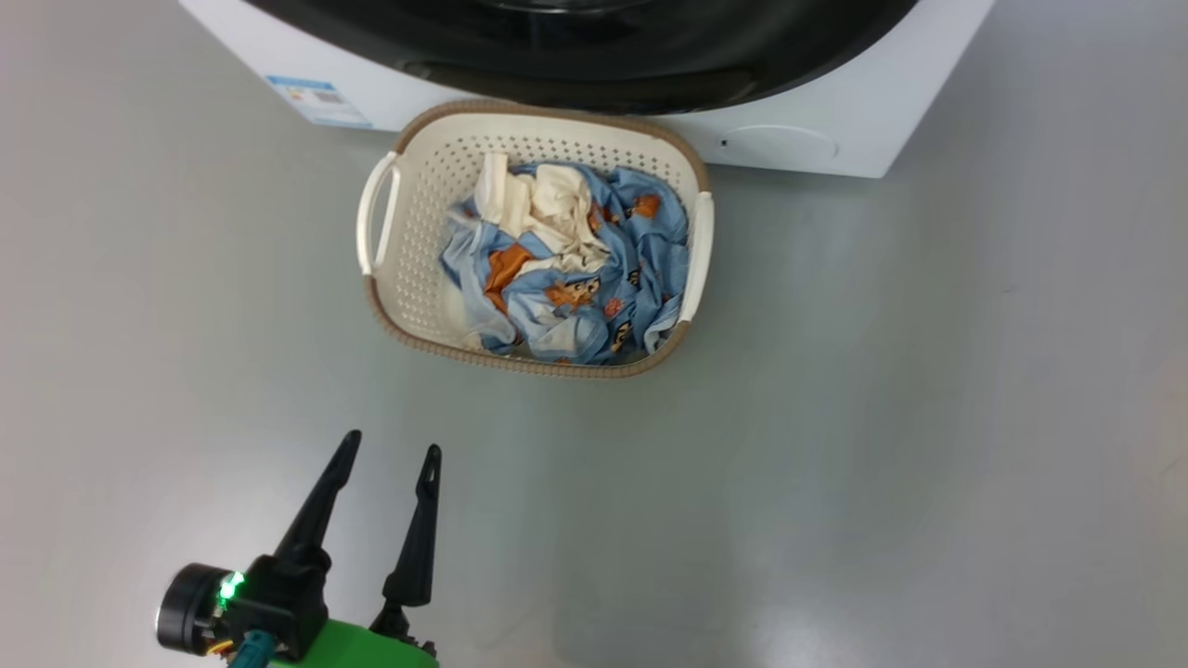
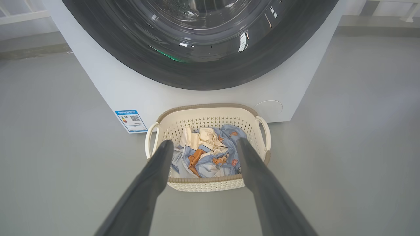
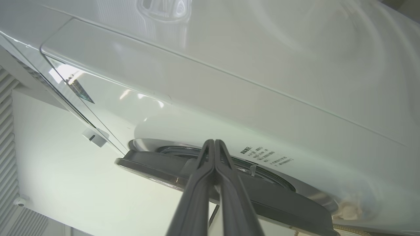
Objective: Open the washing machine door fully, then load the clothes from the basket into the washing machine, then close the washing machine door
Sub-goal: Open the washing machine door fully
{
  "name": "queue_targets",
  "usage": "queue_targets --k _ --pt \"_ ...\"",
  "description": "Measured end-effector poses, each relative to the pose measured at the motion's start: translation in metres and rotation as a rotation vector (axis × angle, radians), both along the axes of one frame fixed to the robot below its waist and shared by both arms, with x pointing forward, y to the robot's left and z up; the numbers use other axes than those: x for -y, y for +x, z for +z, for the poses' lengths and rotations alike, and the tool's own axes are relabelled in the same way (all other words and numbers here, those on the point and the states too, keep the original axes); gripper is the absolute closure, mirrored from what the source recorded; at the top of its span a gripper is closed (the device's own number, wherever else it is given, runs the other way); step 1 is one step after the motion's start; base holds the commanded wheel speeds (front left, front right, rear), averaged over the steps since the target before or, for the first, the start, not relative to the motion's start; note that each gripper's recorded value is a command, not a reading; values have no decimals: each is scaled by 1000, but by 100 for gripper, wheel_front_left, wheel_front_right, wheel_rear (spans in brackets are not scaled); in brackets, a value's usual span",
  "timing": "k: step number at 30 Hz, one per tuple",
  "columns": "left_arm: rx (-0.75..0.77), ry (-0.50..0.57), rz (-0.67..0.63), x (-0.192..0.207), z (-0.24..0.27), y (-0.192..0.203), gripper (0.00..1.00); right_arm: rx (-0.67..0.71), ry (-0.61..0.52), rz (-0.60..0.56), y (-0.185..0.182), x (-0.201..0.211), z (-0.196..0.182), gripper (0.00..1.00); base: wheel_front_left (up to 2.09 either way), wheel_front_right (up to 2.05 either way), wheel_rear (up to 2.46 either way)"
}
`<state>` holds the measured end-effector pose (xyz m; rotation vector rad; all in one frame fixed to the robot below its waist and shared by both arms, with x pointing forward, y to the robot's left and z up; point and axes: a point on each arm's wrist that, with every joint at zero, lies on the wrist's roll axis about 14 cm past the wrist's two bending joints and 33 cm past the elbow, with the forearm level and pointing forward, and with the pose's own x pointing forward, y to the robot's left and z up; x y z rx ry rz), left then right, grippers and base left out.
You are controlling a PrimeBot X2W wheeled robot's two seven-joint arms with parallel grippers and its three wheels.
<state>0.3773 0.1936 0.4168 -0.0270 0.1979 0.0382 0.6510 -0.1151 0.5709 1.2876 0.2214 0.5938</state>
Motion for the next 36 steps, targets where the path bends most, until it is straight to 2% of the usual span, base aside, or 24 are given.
queue_targets --k 10,17,36 --pt "-10 -7 51 -9 -4 3 0 7 -8 152 6 -55 -9 100 0 0 0" --pt "-26 -3 69 -13 -8 0 0 12 -15 211 7 -75 -11 100 0 0 0" --pt "-92 -15 105 -14 -24 -13 0 28 -42 265 25 -98 -21 100 0 0 0"
